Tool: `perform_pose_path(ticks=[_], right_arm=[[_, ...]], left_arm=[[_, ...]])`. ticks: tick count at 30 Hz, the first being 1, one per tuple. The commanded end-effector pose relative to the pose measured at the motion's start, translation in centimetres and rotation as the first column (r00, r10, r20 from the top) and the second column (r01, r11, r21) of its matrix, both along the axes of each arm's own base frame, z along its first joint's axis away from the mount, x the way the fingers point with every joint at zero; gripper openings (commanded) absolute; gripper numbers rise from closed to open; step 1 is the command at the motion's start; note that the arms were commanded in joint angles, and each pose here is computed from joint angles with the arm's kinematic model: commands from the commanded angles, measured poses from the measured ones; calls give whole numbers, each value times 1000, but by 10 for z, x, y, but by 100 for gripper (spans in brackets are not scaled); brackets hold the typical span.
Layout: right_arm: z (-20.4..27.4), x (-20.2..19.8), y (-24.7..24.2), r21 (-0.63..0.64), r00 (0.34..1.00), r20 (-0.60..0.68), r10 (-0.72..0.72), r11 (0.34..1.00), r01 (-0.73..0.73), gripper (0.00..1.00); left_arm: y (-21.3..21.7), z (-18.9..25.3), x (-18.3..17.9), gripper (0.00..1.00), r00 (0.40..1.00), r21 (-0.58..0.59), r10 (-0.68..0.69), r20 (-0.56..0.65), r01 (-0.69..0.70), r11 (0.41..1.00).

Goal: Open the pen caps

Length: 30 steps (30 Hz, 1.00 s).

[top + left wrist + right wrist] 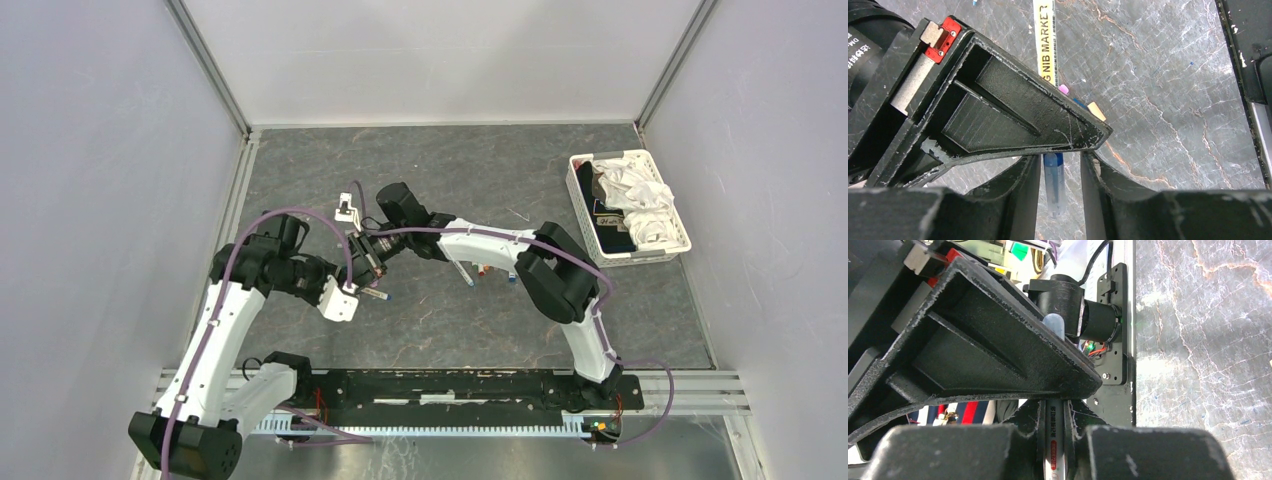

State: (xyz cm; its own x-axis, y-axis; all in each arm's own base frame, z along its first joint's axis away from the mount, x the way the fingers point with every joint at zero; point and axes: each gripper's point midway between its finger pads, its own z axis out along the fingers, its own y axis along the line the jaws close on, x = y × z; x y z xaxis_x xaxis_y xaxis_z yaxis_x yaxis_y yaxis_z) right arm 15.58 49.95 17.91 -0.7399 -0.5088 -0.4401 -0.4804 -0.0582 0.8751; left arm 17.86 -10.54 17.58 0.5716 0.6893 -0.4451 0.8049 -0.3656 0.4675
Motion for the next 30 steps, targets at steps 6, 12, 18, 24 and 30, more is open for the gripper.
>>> perform_pose_path(ticks=[6, 12, 18, 24, 30], right_arm=[[25, 11, 16, 82, 999, 35, -25, 996, 22, 0], [8, 22, 17, 39, 998, 41, -45, 998, 43, 0], [-26, 44, 9, -50, 990, 103, -100, 993, 105, 0], [-28, 59, 24, -34, 984, 123, -127, 991, 132, 0], [-115, -42, -151, -325, 981, 176, -86, 935, 141, 0]], left_arm=[[-12, -3, -10, 18, 994, -10, -108, 0, 108, 994], [-10, -8, -12, 2, 991, 23, -134, 4, 133, 991], [-13, -5, -11, 2, 989, 11, -145, 8, 145, 989], [-17, -4, -4, 2, 991, -4, -136, 10, 136, 991], [106, -11, 63, 2, 966, 315, 223, 133, -254, 914]])
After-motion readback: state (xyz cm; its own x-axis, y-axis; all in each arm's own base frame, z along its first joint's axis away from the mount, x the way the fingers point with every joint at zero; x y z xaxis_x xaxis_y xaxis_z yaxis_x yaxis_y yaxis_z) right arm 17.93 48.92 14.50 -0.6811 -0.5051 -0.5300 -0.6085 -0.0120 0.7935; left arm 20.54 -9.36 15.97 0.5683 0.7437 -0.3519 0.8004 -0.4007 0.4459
